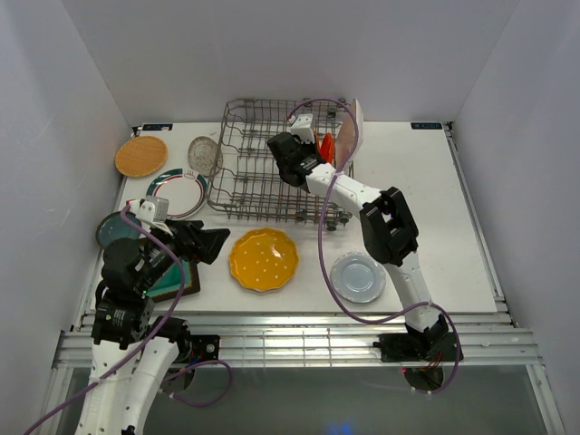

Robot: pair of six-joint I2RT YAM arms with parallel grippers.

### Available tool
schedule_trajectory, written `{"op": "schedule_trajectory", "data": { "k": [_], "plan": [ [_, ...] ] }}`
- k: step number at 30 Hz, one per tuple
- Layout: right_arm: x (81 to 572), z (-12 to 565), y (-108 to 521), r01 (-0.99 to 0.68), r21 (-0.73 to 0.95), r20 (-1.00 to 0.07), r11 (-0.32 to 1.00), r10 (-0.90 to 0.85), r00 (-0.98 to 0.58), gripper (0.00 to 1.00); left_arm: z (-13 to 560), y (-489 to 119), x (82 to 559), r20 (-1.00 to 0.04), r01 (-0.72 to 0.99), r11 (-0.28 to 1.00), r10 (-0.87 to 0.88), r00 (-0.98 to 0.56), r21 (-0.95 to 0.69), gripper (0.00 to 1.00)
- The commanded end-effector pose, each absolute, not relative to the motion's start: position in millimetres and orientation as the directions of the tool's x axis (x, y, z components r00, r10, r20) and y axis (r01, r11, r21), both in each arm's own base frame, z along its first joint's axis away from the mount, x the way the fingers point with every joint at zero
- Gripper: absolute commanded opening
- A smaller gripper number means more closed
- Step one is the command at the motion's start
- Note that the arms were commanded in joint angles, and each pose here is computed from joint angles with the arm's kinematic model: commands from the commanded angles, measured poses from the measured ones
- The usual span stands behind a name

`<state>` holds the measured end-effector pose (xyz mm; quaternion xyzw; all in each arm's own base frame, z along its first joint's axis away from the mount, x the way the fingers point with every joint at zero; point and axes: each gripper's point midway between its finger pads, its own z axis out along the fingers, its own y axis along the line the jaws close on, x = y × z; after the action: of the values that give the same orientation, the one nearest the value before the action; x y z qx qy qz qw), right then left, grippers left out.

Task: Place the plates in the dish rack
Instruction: Insert the plate into the dish rack.

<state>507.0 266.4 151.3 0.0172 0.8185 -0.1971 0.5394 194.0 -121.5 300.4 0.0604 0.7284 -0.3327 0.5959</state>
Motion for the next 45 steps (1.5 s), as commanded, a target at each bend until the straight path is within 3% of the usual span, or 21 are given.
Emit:
{"op": "schedule_trajectory", "data": {
  "k": [1,18,28,34,45],
  "plan": [
    [500.9,180.0,265.1,0.258,-0.225,-0.916,0.940,-0.114,-0.384,0.19,303.7,-123.3,192.7,-0.915,0.505,0.765,-0.303,-0.265,-0.400,0.98],
    [496.3,190.2,262.6,0.254,-0.211,-0.918,0.944,-0.102,-0.382,0.35,302.8,-124.7,192.2,-0.914,0.509,0.761,-0.301,-0.270,-0.401,0.98],
    [478.6,216.0,261.1,0.233,-0.175,-0.928,0.957,-0.081,-0.364,0.37,302.4,-124.7,192.5,-0.915,0.509,0.762,-0.300,-0.271,-0.400,0.98],
    [456.4,224.5,256.2,0.170,-0.125,-0.936,0.978,-0.059,-0.348,0.45,303.4,-124.6,192.1,-0.915,0.510,0.762,-0.300,-0.268,-0.399,0.98],
    [386.6,215.8,211.7,0.122,-0.021,-0.942,0.992,0.021,-0.334,0.46,303.6,-124.4,191.1,-0.916,0.510,0.762,-0.302,-0.266,-0.399,0.98]
  ]
}}
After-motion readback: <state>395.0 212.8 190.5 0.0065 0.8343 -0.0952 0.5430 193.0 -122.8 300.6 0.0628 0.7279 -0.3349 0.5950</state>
